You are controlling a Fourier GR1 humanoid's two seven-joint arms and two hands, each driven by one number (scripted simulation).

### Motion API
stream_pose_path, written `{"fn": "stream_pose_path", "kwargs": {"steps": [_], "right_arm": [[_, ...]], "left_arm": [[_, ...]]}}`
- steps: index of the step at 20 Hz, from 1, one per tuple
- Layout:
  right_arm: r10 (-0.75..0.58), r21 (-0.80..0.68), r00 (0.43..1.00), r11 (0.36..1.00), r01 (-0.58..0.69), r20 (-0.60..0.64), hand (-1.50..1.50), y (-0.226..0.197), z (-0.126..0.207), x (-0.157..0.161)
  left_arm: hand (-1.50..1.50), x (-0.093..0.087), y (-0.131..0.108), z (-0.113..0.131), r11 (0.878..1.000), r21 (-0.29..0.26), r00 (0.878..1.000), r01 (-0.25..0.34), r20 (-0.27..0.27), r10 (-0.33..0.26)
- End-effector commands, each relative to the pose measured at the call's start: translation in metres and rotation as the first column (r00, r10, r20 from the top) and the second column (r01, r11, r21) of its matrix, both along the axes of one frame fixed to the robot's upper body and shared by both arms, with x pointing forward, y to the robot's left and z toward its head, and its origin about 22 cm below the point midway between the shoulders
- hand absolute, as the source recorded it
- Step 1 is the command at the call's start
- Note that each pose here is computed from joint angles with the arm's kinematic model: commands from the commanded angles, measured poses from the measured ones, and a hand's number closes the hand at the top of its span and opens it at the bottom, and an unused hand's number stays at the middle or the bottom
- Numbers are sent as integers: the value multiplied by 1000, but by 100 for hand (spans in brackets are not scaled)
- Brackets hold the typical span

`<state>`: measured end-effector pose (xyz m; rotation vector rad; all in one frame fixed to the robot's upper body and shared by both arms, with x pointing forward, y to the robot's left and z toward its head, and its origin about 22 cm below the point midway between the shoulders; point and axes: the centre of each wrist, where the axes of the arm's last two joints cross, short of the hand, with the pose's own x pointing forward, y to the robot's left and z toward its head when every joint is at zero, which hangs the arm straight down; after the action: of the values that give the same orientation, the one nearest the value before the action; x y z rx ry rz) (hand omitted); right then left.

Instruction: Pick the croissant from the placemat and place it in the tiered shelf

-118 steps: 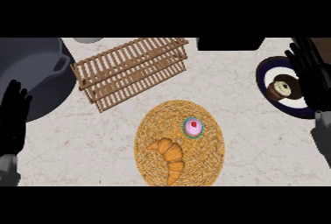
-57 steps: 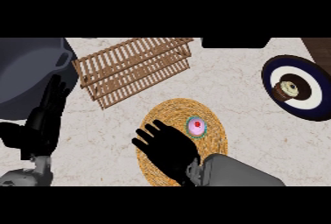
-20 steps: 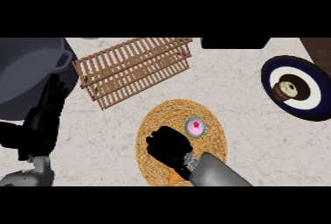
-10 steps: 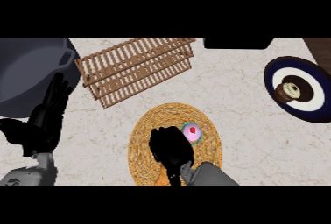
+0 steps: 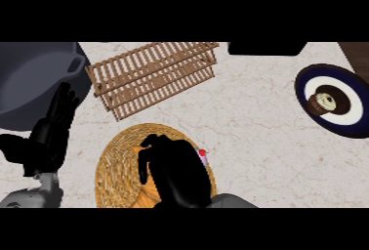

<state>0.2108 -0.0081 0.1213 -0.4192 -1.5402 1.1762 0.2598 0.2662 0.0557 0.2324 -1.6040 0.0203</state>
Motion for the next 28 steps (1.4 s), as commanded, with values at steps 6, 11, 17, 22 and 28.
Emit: {"fn": "stream_pose_path", "kwargs": {"steps": [6,11,17,22,28], "right_arm": [[-258,208,956,952,226,139,150,-13,99,8],[-293,187,942,947,262,164,150,15,115,29],[-338,219,922,930,296,189,150,3,112,67],[-395,271,904,899,343,163,150,-13,103,129],[-413,297,890,889,349,193,150,5,65,147]], "left_arm": [[0,-4,9,7,1000,-4,1000,-10,-4,10],[0,3,-4,0,999,-8,1000,-31,-2,31],[0,-6,6,19,1000,8,1000,-4,12,4],[0,-7,5,12,1000,-8,1000,16,9,-16],[0,12,-6,15,1000,-14,1000,2,9,-2]]}}
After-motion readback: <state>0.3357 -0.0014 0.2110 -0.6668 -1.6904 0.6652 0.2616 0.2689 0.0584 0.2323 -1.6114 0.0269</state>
